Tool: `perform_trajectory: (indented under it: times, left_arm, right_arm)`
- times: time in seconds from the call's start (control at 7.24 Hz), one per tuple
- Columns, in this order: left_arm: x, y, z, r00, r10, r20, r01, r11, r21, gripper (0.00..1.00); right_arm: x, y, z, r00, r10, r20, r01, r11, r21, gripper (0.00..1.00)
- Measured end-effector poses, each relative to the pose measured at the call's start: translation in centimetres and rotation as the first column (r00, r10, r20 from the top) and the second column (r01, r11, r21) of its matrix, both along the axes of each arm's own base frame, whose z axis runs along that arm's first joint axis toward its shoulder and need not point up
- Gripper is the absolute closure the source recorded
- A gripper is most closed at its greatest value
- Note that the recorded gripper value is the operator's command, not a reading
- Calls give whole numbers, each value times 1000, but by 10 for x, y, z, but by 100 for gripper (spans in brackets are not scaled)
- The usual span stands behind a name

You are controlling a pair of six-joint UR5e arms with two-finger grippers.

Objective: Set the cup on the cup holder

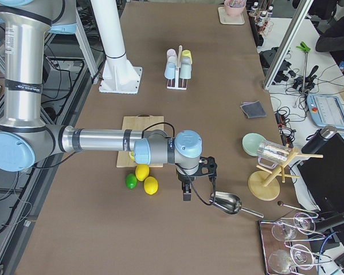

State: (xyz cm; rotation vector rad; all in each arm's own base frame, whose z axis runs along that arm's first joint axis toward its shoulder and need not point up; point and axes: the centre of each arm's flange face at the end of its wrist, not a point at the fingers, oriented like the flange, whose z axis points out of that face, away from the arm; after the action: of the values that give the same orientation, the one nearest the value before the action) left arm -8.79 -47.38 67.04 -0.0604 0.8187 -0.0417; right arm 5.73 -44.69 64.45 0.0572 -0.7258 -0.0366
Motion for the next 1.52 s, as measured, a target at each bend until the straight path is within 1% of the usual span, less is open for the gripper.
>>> perform_trajectory:
  times: [0.28, 0.69, 1.1, 1.52]
  left_arm:
    - [0, 3, 9, 1000, 2, -3, -2, 1000, -23, 3]
    - [0, 5, 14, 1000, 3, 1, -3, 999, -34, 3]
    - [-3, 6, 5, 1000, 2, 28, -1, 1000, -16, 3]
    - [-3, 14, 6, 999, 2, 33, -1, 1000, -19, 3]
  right_arm:
    - [0, 0, 2, 1000, 2, -5, -2, 1000, -9, 0]
    - [-4, -4, 3, 1000, -3, -6, 3, 1000, -14, 0]
    - [-4, -6, 3, 1000, -5, -5, 5, 1000, -13, 0]
    - [-4, -6, 4, 1000, -5, -7, 4, 1000, -14, 0]
